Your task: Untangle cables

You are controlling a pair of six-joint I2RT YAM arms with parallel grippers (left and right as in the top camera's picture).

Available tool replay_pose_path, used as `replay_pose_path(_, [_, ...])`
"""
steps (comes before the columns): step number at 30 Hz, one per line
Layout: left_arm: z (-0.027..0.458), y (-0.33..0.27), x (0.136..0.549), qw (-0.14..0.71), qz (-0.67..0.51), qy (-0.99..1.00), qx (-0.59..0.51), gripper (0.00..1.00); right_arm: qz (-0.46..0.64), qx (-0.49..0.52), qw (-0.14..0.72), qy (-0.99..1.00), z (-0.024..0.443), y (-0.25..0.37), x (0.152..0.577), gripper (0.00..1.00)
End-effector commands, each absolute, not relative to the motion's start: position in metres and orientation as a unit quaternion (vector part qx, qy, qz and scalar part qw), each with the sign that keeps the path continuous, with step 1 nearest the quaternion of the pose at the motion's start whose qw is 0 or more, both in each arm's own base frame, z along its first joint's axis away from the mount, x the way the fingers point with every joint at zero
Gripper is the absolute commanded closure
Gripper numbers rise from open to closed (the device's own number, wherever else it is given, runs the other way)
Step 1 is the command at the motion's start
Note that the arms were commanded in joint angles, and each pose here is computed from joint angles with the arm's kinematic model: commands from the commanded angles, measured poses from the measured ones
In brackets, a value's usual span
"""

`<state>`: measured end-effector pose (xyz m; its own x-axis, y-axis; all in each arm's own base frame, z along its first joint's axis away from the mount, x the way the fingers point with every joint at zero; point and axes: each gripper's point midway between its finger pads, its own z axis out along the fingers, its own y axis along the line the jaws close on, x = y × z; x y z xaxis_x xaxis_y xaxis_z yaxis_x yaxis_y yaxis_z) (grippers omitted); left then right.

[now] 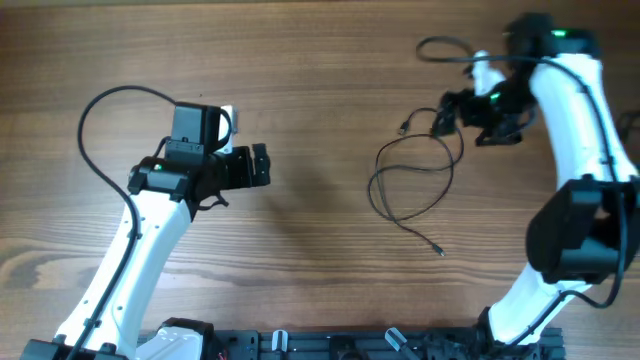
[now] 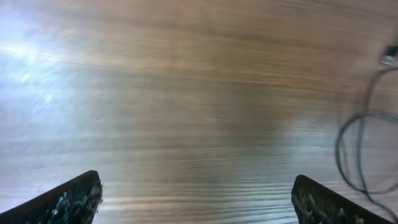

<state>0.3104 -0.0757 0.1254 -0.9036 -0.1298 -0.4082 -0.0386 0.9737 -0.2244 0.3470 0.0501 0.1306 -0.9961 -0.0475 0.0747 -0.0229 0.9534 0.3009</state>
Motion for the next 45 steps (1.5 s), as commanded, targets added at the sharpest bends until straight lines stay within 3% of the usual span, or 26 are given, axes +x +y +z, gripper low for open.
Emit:
replay_pose_path(1, [0.123,-0.064,0.306,0.202,-0.082,0.972,-0.085,0.00,-0.088,0.008,0.070,-0.994,0.120,0.058,0.335,0.00])
replay_pose_path(6, [0.123,-0.064,0.305,0.201,-0.081,0.973,-0.083,0.00,-0.077,0.044,0.079,-0.993,0.091,0.088,0.324,0.00])
replay_pose_path(13, [0.123,-0.064,0.306,0.204,-0.077,0.974,-0.056,0.00,-0.043,0.079,0.125,-0.988,0.031,0.112,0.277,0.00])
replay_pose_path(23, [0.122,-0.064,0.305,0.202,-0.078,0.975,-0.056,0.00,-0.064,0.148,0.097,-0.982,0.005,0.163,0.261,0.00])
replay_pose_path(27, [0.122,-0.065,0.305,0.201,-0.079,0.975,-0.056,0.00,-0.072,0.125,0.055,-0.988,0.001,0.182,0.276,0.01])
replay_pose_path(31, [0.122,-0.065,0.303,0.197,-0.080,0.976,-0.055,0.00,-0.050,0.020,0.008,-0.998,-0.001,0.180,0.300,0.00])
replay_pose_path(38, [0.121,-0.065,0.301,0.194,-0.079,0.976,-0.055,0.00,-0.035,-0.070,-0.012,-0.997,-0.001,0.176,0.310,0.01])
replay_pose_path(39, [0.121,-0.065,0.301,0.194,-0.079,0.976,-0.055,0.00,-0.031,-0.072,-0.012,-0.997,-0.001,0.174,0.309,0.05])
replay_pose_path(44, [0.121,-0.065,0.301,0.194,-0.079,0.976,-0.055,0.00,0.001,-0.102,-0.009,-0.995,-0.013,0.159,0.299,0.78])
replay_pose_path(45, [0.121,-0.065,0.301,0.194,-0.079,0.976,-0.055,0.00,0.007,-0.106,-0.008,-0.994,-0.017,0.156,0.296,0.85])
